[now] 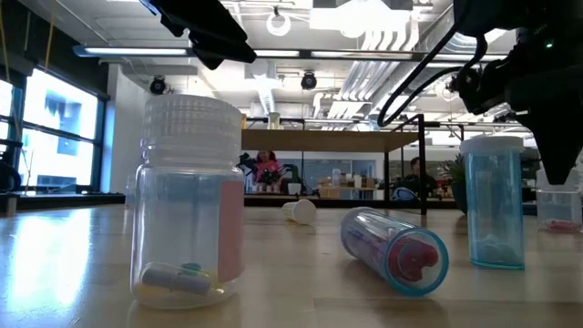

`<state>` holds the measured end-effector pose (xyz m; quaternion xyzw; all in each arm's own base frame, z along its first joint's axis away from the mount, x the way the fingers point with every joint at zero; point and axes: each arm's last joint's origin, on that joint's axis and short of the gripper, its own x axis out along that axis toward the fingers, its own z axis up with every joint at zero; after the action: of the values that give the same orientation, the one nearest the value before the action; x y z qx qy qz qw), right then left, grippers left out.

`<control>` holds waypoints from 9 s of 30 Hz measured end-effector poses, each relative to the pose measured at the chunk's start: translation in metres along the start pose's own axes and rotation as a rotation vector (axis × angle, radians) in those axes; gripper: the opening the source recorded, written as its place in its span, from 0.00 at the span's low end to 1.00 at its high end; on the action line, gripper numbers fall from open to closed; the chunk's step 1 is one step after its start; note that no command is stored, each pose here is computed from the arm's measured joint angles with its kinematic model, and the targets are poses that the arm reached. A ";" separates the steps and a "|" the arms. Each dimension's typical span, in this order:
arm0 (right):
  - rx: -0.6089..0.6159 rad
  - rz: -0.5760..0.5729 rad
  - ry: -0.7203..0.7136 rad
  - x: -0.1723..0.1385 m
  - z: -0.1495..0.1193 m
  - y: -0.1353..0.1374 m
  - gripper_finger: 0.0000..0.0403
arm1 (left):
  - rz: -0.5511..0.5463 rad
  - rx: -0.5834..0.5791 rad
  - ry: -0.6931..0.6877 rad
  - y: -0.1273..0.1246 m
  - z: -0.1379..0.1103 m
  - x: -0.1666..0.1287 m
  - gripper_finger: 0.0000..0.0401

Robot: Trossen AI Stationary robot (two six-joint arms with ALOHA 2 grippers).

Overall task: Pick and place medicine bottles onto shelf by color
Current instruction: Put the middle white pill bottle on the shelf, then put the top white pill bottle on the shelf aligned with the other white pill bottle

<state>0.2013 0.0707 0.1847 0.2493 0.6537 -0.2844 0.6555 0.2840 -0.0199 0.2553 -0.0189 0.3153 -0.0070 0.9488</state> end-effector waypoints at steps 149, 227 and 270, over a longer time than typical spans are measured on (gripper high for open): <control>-0.459 -0.111 -0.364 -0.180 0.286 -0.090 0.42 | 0.406 -0.226 0.232 0.099 -0.026 -0.052 0.40; -0.329 0.037 -0.500 -0.105 0.065 -0.018 0.42 | 0.908 -0.762 0.673 0.101 -0.114 -0.069 0.45; -0.318 -0.009 -0.534 -0.105 0.066 -0.019 0.42 | 1.025 -1.075 0.407 0.140 -0.166 -0.058 0.45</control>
<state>0.2369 0.0161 0.2921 0.0571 0.4958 -0.2370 0.8336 0.1388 0.1167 0.1515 -0.3274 0.4129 0.5843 0.6172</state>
